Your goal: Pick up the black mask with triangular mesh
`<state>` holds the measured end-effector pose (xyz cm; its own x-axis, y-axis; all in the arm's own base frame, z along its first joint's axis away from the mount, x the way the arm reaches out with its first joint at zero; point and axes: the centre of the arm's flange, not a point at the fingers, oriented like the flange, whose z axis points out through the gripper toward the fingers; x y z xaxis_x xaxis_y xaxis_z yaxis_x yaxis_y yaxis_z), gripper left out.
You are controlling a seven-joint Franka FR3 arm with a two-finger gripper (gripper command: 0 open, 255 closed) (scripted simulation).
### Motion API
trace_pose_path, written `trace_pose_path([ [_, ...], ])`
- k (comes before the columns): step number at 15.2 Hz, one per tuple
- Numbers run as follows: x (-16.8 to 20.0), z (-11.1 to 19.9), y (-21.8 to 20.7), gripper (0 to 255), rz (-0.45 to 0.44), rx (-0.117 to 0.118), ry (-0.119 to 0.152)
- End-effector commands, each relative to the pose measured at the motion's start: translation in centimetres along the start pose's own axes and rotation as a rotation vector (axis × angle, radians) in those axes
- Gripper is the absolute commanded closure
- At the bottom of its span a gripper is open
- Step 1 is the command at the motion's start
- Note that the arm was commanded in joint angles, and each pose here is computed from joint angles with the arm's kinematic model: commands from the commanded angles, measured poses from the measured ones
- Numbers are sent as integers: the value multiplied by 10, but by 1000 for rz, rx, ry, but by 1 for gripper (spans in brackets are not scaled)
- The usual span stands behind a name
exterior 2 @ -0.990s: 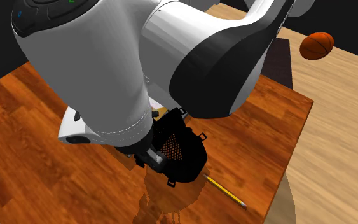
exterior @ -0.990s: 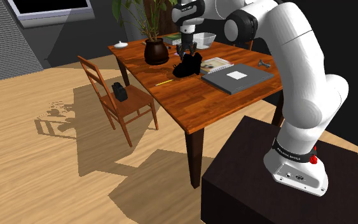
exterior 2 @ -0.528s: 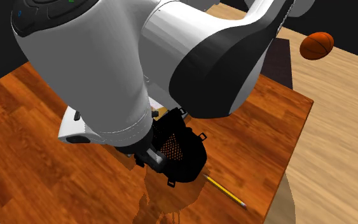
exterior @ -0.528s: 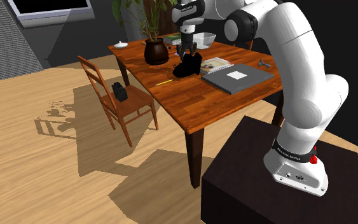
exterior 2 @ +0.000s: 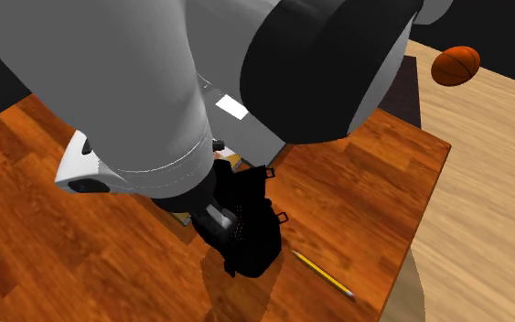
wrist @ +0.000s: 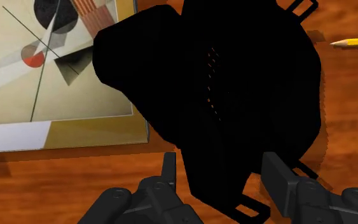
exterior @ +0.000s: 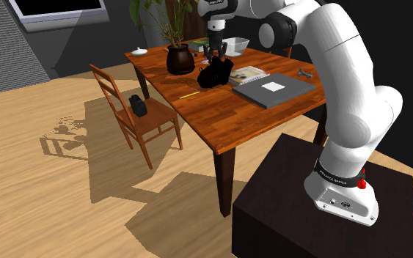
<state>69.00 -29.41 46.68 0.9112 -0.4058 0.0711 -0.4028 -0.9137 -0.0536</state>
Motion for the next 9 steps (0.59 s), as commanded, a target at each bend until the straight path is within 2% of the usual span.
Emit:
trace_pose_path([
  [1,1,-10,0,255,0,0,1],
  [7,3,-42,-2,255,0,0,1],
  [9,3,-42,-2,255,0,0,1],
])
